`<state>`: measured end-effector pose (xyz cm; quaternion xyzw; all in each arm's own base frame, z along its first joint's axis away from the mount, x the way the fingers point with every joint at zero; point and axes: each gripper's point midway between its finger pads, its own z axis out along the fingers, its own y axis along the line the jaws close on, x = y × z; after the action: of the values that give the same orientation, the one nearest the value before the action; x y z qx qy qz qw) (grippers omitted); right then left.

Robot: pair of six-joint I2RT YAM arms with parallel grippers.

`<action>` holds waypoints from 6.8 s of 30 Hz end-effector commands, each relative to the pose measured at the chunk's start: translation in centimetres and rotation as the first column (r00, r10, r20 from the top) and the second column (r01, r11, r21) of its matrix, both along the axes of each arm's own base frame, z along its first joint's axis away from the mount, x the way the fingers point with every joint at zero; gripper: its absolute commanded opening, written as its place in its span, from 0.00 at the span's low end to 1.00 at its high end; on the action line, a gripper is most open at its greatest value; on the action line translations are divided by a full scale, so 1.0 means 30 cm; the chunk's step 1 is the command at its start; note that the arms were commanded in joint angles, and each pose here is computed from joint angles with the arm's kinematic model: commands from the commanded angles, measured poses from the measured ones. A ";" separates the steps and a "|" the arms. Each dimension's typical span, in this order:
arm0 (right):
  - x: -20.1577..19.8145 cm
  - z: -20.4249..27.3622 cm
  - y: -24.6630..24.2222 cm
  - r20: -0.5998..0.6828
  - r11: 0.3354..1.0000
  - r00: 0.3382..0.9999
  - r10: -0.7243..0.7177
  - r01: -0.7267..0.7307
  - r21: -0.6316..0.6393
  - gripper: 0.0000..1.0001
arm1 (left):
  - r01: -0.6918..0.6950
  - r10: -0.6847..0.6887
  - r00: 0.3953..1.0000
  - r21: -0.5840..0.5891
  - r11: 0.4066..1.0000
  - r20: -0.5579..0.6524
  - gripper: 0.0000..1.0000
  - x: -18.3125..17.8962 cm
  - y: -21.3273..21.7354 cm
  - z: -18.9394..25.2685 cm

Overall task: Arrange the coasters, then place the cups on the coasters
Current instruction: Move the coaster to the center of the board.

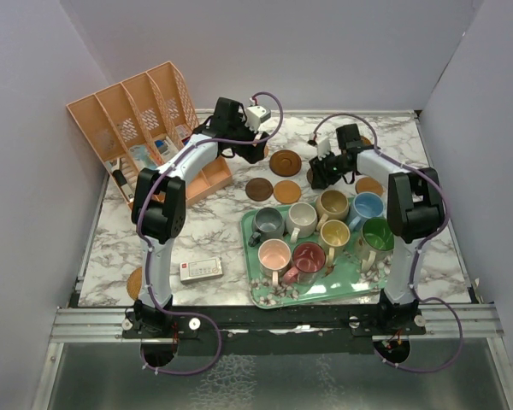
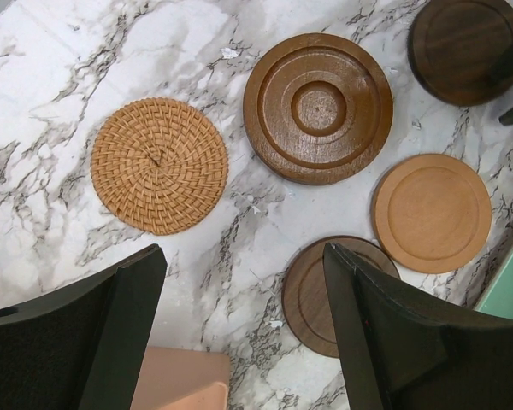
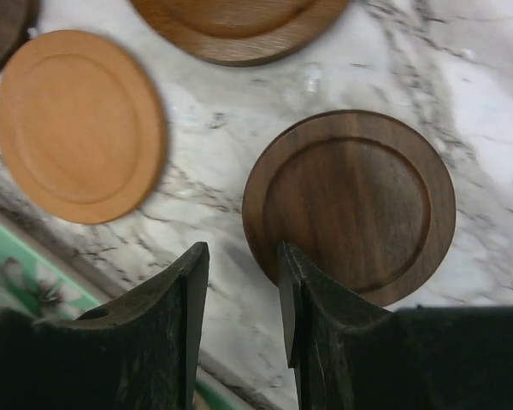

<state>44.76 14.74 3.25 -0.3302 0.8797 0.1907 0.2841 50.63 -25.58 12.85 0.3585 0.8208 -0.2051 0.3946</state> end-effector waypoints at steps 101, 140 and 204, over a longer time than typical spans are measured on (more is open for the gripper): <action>0.126 -0.101 -0.607 0.108 0.804 0.873 -0.475 0.480 -0.350 0.34 | -0.064 0.066 0.997 -0.053 0.997 0.041 0.79 -0.002 0.056 0.107; 0.286 0.156 -0.589 0.156 0.881 0.887 -0.435 0.455 -0.132 0.61 | -0.057 0.059 0.997 -0.048 0.997 0.045 0.80 -0.008 0.059 0.105; 0.503 -0.083 -0.309 0.277 0.834 0.878 -0.389 0.464 -0.298 0.26 | -0.072 0.073 0.995 -0.014 0.997 0.063 0.85 0.000 0.082 0.098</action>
<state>59.40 8.23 3.82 -0.2160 0.9021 -0.0376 0.3718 50.39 -23.59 14.33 0.3289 0.8270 -0.1959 0.4118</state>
